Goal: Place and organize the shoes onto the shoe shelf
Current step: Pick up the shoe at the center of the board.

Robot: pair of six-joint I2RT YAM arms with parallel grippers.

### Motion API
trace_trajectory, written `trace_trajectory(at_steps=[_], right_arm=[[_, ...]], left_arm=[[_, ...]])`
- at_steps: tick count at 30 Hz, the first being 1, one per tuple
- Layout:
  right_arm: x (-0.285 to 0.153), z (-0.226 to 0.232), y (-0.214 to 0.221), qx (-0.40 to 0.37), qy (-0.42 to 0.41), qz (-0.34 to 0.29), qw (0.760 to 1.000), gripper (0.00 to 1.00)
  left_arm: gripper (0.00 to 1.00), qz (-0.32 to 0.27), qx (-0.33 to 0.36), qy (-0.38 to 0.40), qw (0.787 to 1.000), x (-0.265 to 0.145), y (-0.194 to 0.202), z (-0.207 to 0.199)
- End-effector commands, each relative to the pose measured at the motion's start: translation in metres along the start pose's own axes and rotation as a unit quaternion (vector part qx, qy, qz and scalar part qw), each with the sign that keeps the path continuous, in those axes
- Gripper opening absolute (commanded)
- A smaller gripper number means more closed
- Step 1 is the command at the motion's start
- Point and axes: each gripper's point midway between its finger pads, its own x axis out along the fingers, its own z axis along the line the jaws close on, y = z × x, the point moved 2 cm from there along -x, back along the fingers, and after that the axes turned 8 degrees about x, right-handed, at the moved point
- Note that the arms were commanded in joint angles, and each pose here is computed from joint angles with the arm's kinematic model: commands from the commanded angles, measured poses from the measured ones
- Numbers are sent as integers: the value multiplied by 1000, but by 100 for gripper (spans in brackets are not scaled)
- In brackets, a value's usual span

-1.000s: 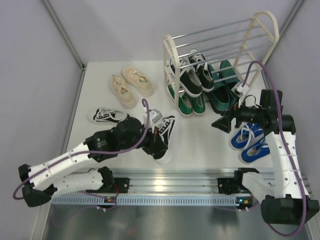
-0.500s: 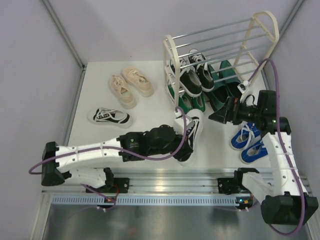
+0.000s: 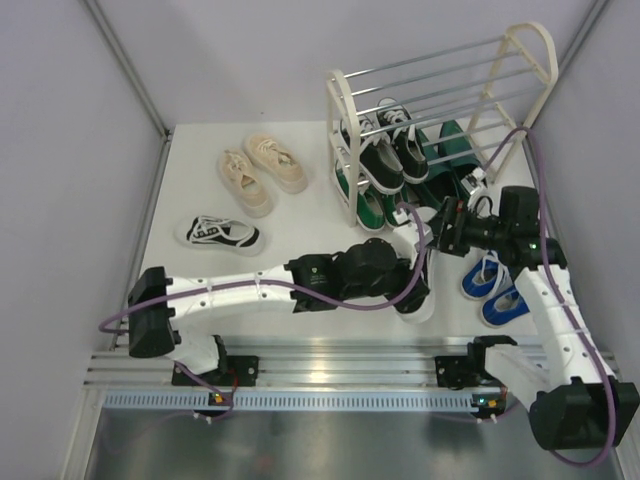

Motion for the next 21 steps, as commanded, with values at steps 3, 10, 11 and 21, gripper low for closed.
trace_trajectory(at_steps=[3,10,11,21], right_arm=[[0,17,-6,-39,-26,-11,999,74],[-14,34,-1,-156,-75,-15,985,21],[-16,36,0,-172,-83,-16,981,12],[-35,48,21,-336,-157,37,928,0]], left_arm=[[0,-120,5,49,992,1,-75,-31],[1,-155,-30,63,985,1,-62,-26],[7,-149,-35,71,986,1,-52,-25],[88,-183,-41,62,980,-78,-46,-3]])
